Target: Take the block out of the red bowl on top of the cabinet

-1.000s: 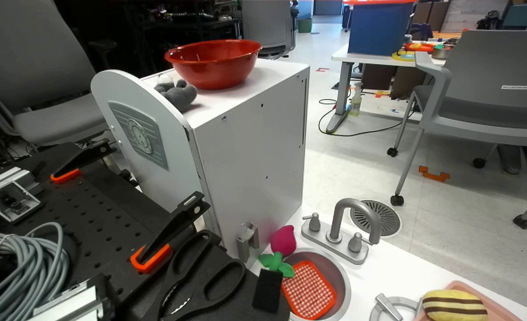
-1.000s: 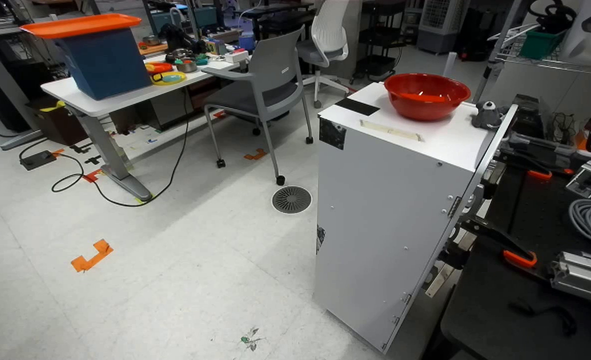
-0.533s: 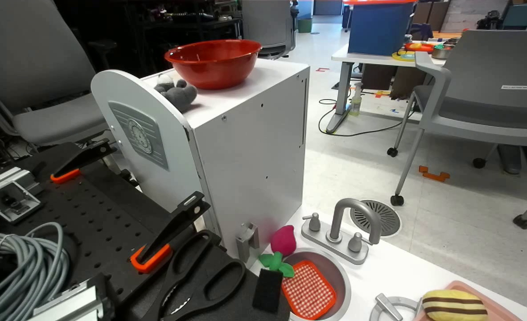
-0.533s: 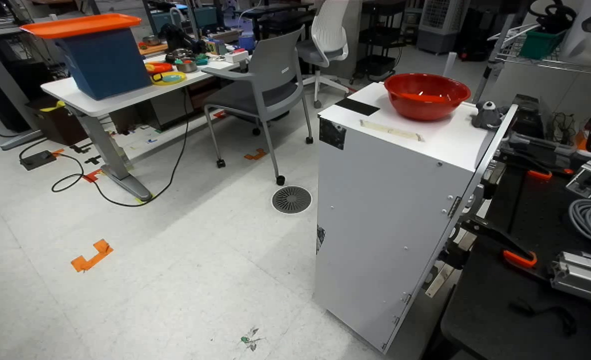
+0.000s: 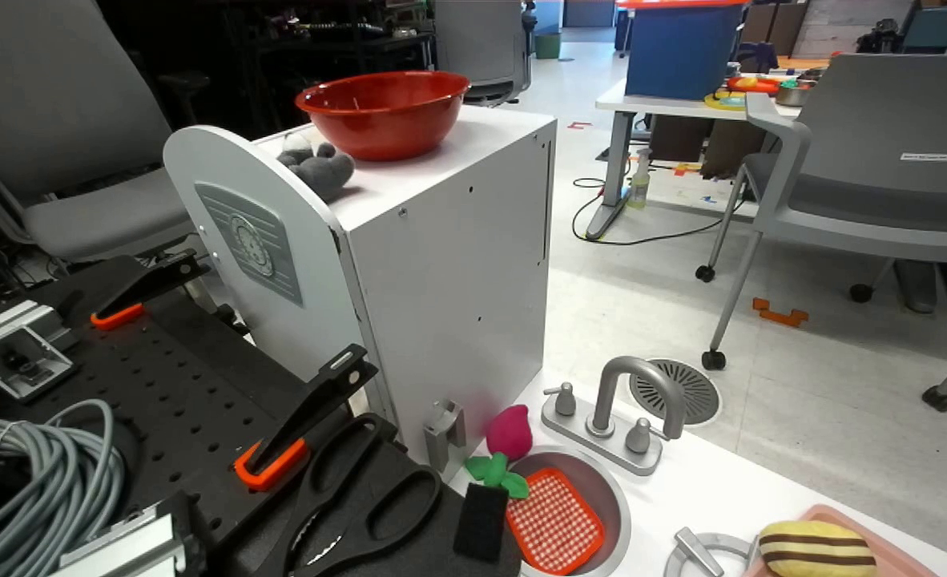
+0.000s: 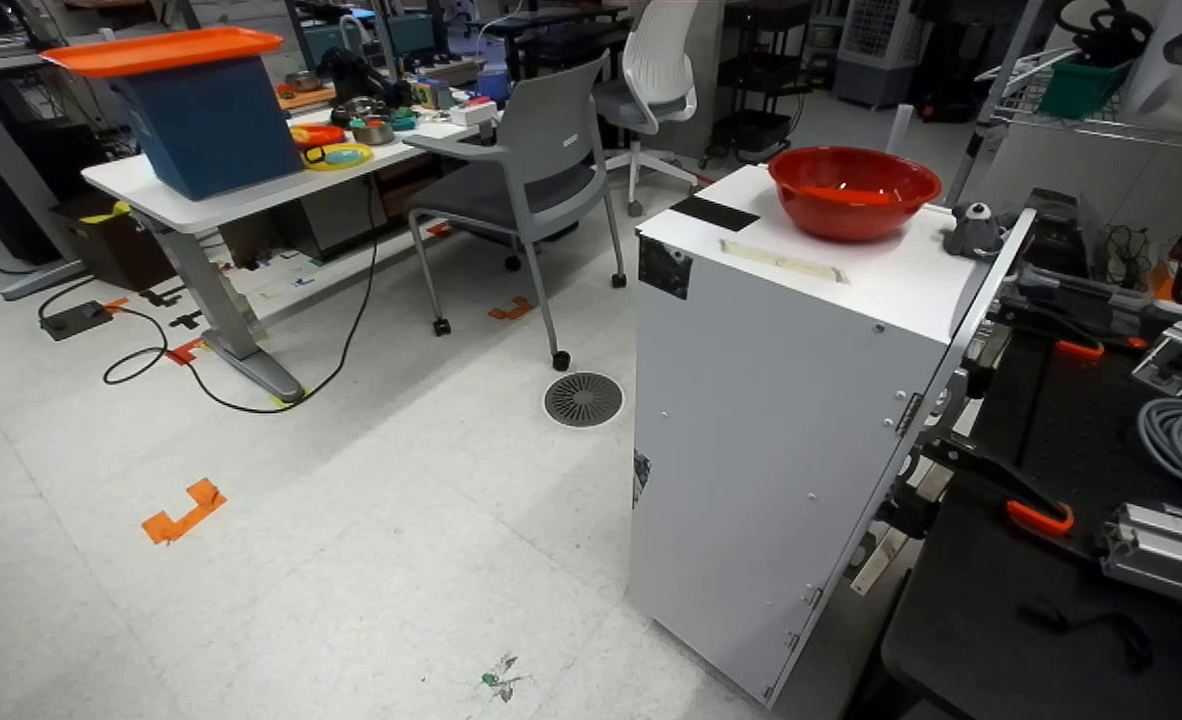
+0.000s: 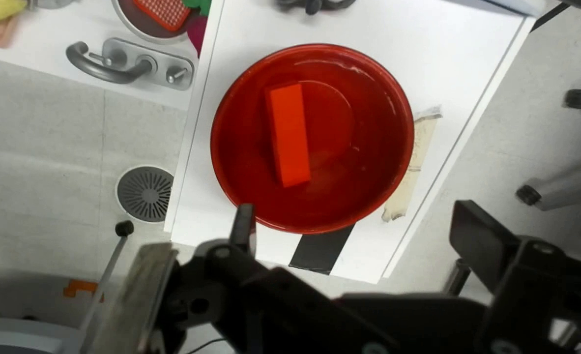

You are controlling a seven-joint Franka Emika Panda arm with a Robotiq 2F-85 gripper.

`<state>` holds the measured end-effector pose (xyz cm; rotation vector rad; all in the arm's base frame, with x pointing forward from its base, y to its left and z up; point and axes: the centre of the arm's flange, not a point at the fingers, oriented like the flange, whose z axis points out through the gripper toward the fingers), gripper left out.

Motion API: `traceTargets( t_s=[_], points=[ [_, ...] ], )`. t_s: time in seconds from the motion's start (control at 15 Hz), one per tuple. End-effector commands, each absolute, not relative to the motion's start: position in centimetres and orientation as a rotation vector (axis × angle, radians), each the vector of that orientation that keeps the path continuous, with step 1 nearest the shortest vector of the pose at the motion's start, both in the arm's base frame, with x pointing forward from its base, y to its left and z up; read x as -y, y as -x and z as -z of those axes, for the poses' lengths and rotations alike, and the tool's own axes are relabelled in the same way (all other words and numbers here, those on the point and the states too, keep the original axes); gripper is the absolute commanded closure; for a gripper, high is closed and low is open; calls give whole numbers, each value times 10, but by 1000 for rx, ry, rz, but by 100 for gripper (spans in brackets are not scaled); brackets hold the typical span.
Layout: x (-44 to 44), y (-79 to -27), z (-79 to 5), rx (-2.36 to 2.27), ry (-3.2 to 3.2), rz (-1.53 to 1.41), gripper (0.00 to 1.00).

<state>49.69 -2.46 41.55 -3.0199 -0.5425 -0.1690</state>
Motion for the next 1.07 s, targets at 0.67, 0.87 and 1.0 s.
traceTargets(
  t_s=[0.67, 0.87, 1.0],
  points=[
    [37, -494, -351, 564, 2857, 59, 0],
    [39, -493, -338, 550, 2858, 3, 0],
    [42, -493, -332, 530, 2856, -46, 0]
  ],
)
